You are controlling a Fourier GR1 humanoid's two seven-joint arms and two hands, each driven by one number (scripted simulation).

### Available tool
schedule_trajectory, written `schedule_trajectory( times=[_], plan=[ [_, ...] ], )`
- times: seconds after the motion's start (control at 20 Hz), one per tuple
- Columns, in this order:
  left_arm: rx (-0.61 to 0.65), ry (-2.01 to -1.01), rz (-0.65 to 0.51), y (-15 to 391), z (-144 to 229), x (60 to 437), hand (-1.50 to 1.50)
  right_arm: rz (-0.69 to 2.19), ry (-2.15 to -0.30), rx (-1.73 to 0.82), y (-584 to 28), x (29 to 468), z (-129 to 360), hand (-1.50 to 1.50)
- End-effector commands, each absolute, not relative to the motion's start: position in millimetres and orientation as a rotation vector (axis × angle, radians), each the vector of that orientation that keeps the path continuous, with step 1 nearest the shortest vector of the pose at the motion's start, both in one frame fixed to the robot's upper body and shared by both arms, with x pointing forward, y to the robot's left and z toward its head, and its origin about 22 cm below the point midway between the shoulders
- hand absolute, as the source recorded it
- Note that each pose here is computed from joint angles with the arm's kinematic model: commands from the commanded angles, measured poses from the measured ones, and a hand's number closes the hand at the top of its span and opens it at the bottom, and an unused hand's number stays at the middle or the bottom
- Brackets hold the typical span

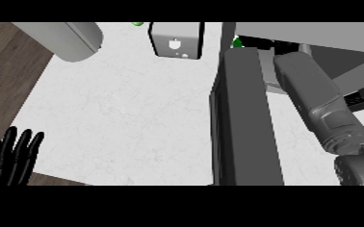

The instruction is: Pick up the milk, place it into the microwave and close the microwave

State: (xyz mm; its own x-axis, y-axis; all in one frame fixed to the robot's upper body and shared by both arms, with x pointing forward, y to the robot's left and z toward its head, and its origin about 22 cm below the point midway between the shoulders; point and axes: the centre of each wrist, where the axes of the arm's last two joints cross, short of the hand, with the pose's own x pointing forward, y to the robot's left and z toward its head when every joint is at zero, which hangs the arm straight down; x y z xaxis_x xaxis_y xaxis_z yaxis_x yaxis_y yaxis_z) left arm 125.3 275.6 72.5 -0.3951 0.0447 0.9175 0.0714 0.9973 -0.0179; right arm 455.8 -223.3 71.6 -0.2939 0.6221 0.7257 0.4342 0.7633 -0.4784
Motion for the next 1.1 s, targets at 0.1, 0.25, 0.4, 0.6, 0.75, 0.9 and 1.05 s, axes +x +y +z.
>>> schedule_trajectory(
  times=[0.1, 0.25, 0.4, 0.6, 0.75, 0.9, 1.05],
  plan=[
    [-0.089, -1.955, -0.059, 270.3, 68.8, 129.7, -1.50, 0.257, -1.929, -0.924, -216.0, 458.3, 76.2, -1.50],
    [-0.103, -1.965, -0.073, 271.9, 68.9, 136.6, -1.50, 0.256, -1.844, -0.827, -205.0, 452.4, 59.1, -1.50],
    [-0.103, -1.970, -0.090, 266.1, 71.5, 138.0, -1.50, 0.233, -1.863, -0.697, -198.7, 454.1, 62.7, -1.50],
    [-0.106, -1.977, -0.090, 261.7, 73.3, 140.5, -1.50, 0.229, -1.857, -0.586, -193.0, 456.1, 67.4, -1.50],
    [-0.119, -1.965, -0.105, 259.1, 73.0, 141.6, -1.50, 0.201, -1.842, -0.568, -193.9, 454.0, 62.0, -1.50],
    [-0.107, -1.968, -0.089, 250.3, 70.8, 147.0, -1.50, 0.228, -1.845, -0.556, -193.3, 450.1, 52.7, -1.50],
    [-0.116, -1.962, -0.107, 250.3, 69.7, 143.9, -1.50, 0.209, -1.822, -0.579, -212.1, 448.2, 49.6, -1.50]
  ],
)
